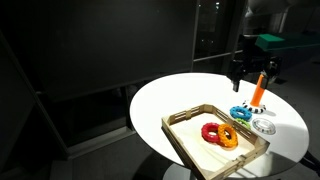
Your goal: Put the blue ring on the tray
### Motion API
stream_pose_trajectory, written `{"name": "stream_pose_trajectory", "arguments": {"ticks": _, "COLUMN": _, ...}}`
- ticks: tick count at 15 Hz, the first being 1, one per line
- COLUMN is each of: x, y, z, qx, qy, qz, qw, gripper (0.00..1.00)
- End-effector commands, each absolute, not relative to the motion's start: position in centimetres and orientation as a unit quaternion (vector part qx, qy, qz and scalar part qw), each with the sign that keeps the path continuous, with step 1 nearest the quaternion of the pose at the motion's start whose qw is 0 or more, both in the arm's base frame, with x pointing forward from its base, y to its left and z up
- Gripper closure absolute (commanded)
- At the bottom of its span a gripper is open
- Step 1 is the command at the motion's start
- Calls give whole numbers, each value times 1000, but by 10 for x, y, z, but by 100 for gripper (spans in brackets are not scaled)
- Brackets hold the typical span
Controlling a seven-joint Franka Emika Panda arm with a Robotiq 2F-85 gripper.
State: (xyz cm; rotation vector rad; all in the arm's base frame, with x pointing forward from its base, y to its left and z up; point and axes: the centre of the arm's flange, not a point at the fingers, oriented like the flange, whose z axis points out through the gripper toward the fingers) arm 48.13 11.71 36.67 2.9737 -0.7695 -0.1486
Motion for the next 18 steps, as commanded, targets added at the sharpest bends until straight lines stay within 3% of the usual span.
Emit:
{"name": "stream_pose_trajectory", "arguments": {"ticks": 1, "x": 482, "y": 115, "z": 364, "qx": 965, "qy": -256, "qz": -50, "qw": 34, "gripper": 0}}
{"name": "stream_pose_trajectory", "arguments": {"ticks": 18, "x": 492, "y": 20, "z": 302, "qx": 905, "qy": -424, "qz": 4, "qw": 46, "gripper": 0}}
